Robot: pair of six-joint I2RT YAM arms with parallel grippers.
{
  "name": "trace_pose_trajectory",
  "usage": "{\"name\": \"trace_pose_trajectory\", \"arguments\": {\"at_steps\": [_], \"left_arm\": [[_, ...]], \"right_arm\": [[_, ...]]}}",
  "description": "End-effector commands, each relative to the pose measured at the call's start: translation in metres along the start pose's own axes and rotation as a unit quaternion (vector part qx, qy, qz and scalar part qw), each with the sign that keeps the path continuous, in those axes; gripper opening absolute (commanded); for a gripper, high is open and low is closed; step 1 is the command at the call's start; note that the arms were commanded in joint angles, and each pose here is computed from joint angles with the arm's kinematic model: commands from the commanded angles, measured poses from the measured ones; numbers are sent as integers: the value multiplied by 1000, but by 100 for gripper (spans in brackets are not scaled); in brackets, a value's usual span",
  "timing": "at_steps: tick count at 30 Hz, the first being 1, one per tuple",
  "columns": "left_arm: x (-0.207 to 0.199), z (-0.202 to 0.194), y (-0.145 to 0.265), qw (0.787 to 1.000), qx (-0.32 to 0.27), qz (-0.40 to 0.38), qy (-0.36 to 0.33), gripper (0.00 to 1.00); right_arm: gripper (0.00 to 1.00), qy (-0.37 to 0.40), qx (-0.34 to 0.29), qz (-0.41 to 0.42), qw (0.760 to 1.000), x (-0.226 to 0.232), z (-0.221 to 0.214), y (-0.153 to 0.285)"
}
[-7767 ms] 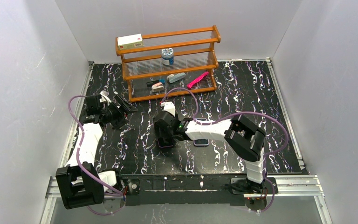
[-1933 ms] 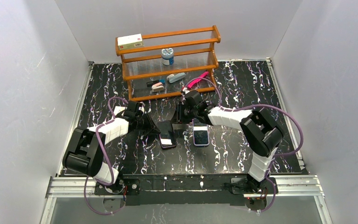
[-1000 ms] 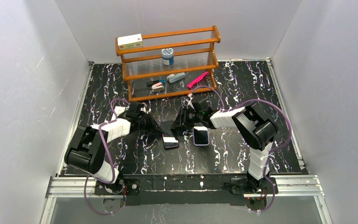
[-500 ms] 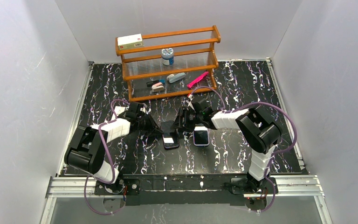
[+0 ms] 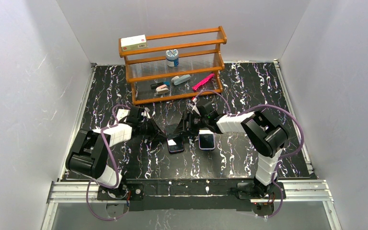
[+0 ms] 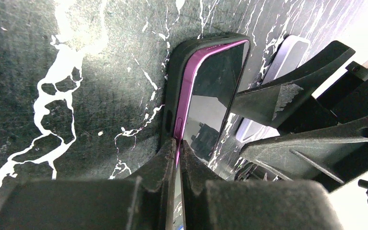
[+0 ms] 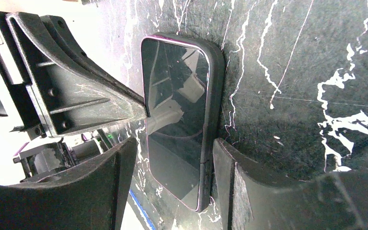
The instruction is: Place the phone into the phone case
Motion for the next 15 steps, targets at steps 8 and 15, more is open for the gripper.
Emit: {"name": "trace_pose_trajectory", "arguments": {"at_steps": [8, 15], "left_arm": [[10, -25, -3, 999, 44, -3, 24, 0], [11, -27, -1, 999, 39, 0, 26, 3]], "right_arm": [[62, 15, 60, 139, 988, 36, -15, 9], [58, 19, 63, 161, 985, 38, -17, 13]]}}
Point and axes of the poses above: each gripper's point midway between its finger pads, its own y axis back along the fingers, its own x axis along the line the jaws close on, z = x × y, the point moved 8 cm from there along y, back along the fingers, and after that the axes turned 15 degrees about -y, right-handed, at the moved point
